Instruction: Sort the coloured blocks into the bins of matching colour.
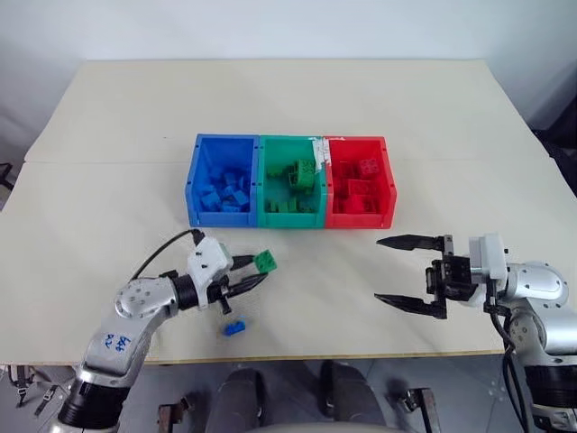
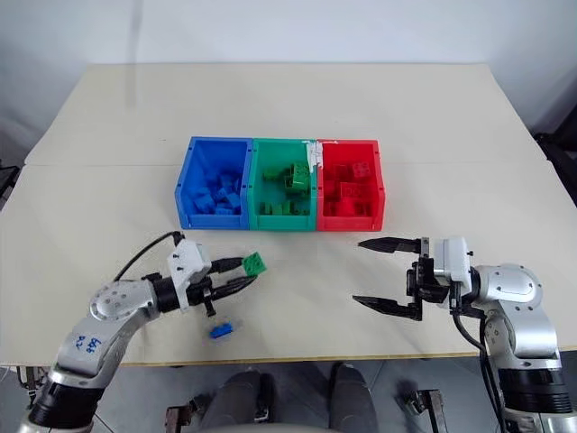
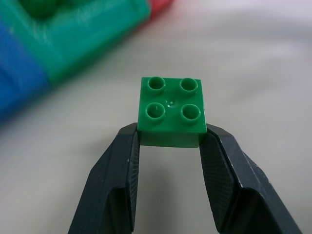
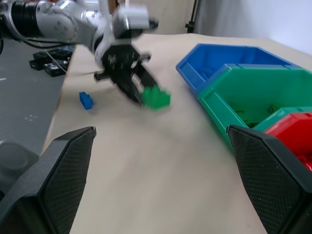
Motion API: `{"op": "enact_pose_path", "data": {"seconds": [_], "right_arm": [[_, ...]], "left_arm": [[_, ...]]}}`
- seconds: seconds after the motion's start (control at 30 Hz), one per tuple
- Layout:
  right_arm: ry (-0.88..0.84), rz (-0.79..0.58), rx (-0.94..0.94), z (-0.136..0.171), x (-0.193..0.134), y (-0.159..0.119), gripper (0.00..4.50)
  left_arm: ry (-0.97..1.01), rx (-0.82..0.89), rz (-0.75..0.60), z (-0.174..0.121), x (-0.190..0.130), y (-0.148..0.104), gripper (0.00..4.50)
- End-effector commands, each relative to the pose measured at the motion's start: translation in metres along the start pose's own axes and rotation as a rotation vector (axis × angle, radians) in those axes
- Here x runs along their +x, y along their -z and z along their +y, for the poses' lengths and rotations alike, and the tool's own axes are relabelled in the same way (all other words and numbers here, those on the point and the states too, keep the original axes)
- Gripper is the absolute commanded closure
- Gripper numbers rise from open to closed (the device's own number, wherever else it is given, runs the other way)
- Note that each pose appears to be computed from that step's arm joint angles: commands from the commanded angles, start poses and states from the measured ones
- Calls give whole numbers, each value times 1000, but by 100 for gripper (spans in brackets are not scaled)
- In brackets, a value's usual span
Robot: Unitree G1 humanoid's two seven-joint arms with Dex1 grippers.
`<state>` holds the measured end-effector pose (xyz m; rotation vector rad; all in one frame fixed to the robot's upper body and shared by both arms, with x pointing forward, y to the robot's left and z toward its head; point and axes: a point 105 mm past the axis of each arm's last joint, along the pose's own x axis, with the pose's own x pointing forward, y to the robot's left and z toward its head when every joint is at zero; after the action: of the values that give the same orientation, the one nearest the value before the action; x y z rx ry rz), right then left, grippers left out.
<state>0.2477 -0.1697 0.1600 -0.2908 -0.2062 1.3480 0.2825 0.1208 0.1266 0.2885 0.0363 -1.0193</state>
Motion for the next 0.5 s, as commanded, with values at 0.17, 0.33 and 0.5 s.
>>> {"op": "enact_pose_path", "data": {"seconds": [0.17, 0.33, 0.5], "right_arm": [[168, -70, -25, -22, -9, -15, 0], [399, -191, -8, -40, -17, -26, 0], [498, -181, -28, -42, -28, -26, 0]], "left_arm": [[7, 123, -194, 48, 46, -71, 305], [-74, 140, -208, 75, 92, -92, 305], [-122, 131, -173, 88, 107, -91, 305]]}}
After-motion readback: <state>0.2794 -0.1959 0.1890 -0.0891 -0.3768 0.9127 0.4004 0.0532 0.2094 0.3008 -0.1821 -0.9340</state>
